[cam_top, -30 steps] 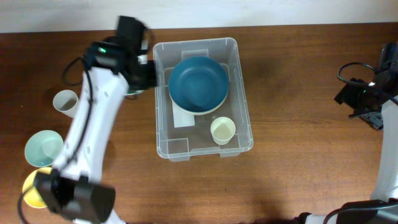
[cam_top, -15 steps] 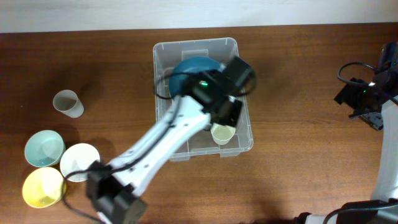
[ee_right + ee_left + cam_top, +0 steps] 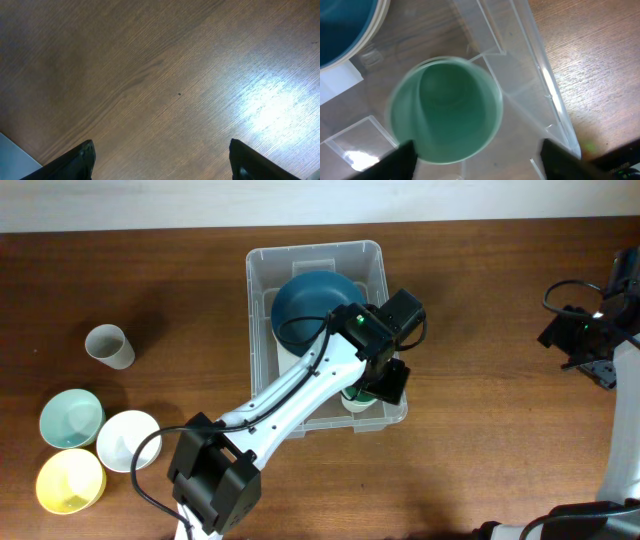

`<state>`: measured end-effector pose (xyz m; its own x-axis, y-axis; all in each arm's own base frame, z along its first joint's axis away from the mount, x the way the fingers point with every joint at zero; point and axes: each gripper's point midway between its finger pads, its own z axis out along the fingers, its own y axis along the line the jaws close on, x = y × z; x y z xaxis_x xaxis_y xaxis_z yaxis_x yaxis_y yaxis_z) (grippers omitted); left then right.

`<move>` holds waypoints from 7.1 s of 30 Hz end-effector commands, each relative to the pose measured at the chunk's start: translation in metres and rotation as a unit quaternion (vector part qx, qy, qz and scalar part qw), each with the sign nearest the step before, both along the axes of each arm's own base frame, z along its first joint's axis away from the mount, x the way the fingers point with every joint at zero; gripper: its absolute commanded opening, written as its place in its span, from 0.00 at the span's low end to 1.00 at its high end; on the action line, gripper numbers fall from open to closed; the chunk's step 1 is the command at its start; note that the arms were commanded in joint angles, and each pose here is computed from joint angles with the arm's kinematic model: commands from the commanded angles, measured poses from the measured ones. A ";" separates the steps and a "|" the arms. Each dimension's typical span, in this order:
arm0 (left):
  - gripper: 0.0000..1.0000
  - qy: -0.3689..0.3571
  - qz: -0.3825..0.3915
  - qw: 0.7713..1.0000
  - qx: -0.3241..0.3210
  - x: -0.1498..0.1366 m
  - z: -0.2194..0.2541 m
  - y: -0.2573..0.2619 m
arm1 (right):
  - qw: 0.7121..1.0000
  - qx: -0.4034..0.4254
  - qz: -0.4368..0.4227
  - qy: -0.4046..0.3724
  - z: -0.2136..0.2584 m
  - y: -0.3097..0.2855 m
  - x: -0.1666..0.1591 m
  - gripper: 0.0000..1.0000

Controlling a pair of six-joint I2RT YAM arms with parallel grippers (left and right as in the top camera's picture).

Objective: Pack container
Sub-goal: 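Place the mint-green cup into the cream cup in the container, then move the left gripper to the grey cup, then carry the grey cup with the left gripper into the nested cups, then withdraw the left gripper to the white bowl on the left, then grasp the white bowl rim with the left gripper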

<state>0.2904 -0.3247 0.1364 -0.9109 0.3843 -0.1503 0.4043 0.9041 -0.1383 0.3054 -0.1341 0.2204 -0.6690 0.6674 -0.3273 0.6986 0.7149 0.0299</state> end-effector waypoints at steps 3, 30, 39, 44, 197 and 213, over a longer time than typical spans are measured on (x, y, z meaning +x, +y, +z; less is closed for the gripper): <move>0.87 -0.010 0.016 1.000 -0.004 0.018 0.015 0.016 | 1.000 -0.002 0.003 -0.001 0.001 0.001 -0.002 0.81; 0.96 -0.021 0.448 0.887 0.110 0.161 -0.030 0.465 | 1.000 -0.002 0.003 -0.001 0.001 0.001 -0.002 0.81; 0.89 -0.009 0.446 0.888 0.116 0.174 -0.070 0.469 | 1.000 -0.004 0.010 0.001 0.001 0.001 -0.002 0.81; 0.89 0.000 0.445 0.888 0.117 0.174 -0.080 0.469 | 1.000 -0.004 0.010 0.001 0.001 0.001 -0.002 0.81; 0.99 0.076 0.477 0.868 0.112 -0.025 -0.078 0.404 | 0.970 -0.011 0.231 0.067 -0.099 0.100 0.013 0.79; 0.31 0.111 0.484 0.863 0.093 -0.008 -0.132 0.411 | 0.970 -0.010 0.232 0.070 -0.099 0.100 0.012 0.79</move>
<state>0.2810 0.0872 0.0073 -0.8152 -0.5773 0.0455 -0.5731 0.8156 0.0796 0.3139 -0.0333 0.1176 -0.9374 0.2753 -0.2133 0.2945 0.9535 -0.0637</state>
